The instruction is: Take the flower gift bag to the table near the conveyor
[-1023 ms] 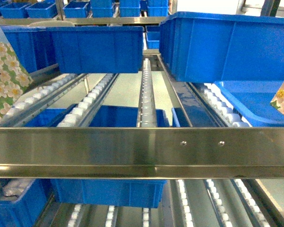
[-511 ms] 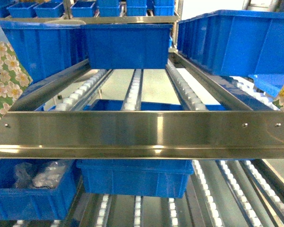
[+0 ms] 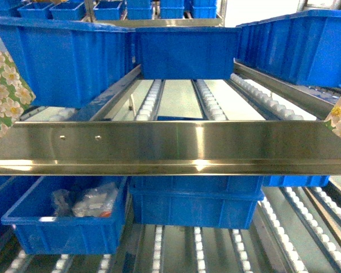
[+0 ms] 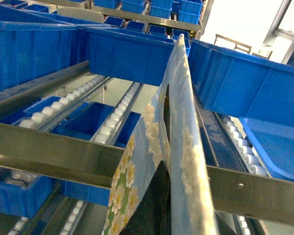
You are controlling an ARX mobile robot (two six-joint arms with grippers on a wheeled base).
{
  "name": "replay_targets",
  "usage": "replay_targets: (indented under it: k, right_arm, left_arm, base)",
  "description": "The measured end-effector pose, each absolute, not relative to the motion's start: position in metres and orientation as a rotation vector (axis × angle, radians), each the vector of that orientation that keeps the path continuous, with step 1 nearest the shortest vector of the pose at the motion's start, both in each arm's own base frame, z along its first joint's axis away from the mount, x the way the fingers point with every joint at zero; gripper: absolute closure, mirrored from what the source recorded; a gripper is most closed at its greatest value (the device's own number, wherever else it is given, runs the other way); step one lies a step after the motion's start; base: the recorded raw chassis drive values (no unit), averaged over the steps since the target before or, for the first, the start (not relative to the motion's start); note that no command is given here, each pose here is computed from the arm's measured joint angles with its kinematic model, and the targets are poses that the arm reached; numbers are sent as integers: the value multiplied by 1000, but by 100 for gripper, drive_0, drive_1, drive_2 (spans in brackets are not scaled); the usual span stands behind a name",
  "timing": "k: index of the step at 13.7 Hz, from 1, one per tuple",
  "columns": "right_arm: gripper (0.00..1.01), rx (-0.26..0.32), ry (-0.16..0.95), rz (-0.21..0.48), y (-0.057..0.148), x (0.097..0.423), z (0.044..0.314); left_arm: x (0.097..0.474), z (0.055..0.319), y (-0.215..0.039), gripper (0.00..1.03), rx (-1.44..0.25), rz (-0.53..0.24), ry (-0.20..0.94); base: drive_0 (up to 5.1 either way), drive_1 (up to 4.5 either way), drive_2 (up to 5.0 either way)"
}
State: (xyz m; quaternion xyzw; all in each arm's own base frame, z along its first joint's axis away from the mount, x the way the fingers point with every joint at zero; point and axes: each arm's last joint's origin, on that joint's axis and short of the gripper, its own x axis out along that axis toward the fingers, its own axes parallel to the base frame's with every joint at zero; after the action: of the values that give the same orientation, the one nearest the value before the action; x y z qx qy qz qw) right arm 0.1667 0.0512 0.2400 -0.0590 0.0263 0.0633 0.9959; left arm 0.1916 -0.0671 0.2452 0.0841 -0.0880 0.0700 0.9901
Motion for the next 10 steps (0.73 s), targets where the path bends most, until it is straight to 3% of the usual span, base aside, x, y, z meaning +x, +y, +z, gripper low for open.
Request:
replay_targets:
  k: [10]
  right_arm:
    - [99, -119, 55, 127, 51, 167, 240]
  left_arm:
    - [192, 245, -67, 101, 169, 140, -176]
  base:
    - [-469, 101, 379]
